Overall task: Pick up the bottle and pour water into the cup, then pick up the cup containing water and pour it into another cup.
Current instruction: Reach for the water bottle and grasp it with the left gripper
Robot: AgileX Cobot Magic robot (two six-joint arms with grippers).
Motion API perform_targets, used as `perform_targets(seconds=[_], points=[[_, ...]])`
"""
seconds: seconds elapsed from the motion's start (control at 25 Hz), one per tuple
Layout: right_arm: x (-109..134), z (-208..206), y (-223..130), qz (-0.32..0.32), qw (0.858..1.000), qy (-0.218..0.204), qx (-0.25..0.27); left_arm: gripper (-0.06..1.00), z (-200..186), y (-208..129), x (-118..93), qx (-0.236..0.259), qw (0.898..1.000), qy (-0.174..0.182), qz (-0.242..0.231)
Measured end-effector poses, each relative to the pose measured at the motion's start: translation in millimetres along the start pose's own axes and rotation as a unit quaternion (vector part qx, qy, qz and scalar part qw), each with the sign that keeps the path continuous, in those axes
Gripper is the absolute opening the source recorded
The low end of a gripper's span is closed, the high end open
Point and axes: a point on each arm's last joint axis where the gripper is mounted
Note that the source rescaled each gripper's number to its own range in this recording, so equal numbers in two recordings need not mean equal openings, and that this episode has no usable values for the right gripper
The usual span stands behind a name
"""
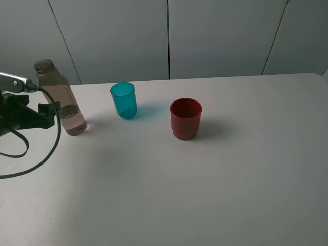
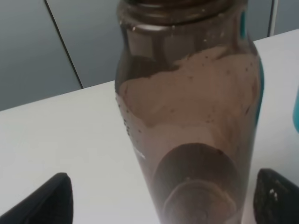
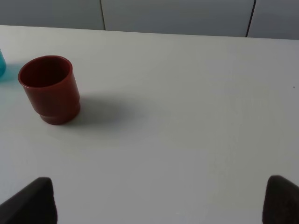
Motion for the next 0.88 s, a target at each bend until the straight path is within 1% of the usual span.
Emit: perform_targets(seconds=[0.4, 0.56, 0.72, 0.88], points=[[0, 0, 0, 0.0, 1.0, 0.0, 0.0, 0.98, 6, 9, 2, -0.024, 1.0, -0.004, 0.012], [0, 0, 0, 0.0, 1.0, 0.0, 0.0, 0.98, 14, 10, 5, -0.025, 1.0, -0.003, 0.013], [0, 0, 0, 0.0, 1.0, 0.0, 0.0, 0.98, 26, 5, 4, -0.016, 1.0, -0.013, 0.016], [0, 0, 0, 0.0, 1.0, 0.0, 0.0, 0.98, 30, 2, 3, -0.011, 1.0, -0.018, 0.017]])
Point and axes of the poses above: a point on each arm's last joint axis where the gripper is mounted, z pointing out along that axis toward the gripper, x along the wrist's bending axis when the last joint is at zero, y = z × x, and after that the axes turned 12 degrees about z, right-handed
